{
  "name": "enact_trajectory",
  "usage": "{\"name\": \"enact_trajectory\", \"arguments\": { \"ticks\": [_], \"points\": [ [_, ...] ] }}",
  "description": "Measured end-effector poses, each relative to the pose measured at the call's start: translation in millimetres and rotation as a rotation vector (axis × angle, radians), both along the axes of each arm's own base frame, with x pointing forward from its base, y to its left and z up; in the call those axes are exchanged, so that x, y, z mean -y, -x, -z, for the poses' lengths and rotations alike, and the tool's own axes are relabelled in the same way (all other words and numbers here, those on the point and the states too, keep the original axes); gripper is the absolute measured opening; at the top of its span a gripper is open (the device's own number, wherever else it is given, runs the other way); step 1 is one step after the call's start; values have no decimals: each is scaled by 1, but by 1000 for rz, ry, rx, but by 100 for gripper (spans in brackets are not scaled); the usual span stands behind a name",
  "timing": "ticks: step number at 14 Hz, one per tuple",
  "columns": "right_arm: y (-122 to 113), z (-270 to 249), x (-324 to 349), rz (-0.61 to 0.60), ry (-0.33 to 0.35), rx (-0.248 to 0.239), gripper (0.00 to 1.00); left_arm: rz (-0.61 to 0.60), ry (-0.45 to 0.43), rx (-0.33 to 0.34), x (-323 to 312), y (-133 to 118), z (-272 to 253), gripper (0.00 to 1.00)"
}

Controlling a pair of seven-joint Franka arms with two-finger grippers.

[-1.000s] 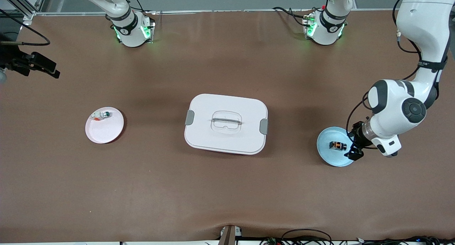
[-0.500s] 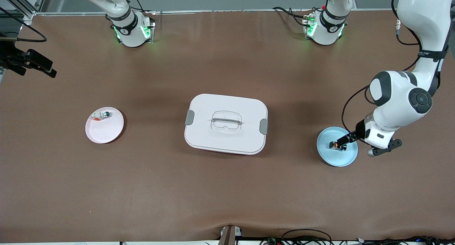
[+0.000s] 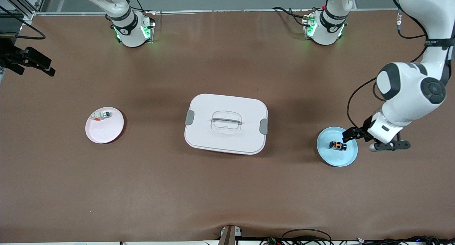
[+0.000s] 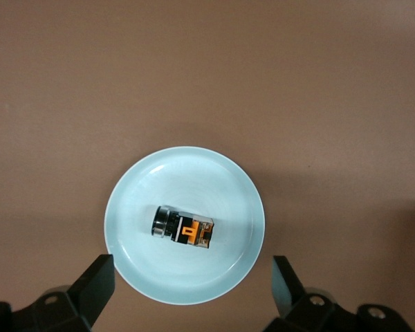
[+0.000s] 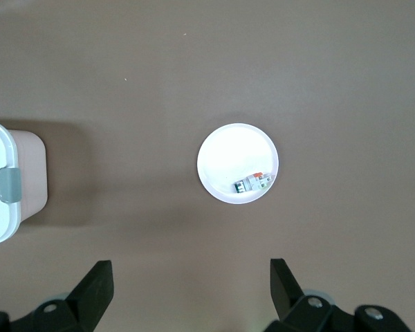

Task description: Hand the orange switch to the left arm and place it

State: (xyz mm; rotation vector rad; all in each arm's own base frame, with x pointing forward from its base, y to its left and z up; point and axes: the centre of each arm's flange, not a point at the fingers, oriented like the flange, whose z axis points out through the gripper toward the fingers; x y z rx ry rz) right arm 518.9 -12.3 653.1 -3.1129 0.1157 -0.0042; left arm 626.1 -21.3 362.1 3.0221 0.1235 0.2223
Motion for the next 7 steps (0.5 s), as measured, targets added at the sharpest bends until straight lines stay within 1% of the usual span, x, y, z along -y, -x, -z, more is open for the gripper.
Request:
{"name": "enact_trajectory", "arguments": {
  "ticks": [3,7],
  "points": [
    [0,0,0,-10,0,2,100,-10,-6,27,-9,0,-49,100],
    [0,-1,0,-17,1,4,100,-15,-24,29,-21,17,-98,100]
  ]
}}
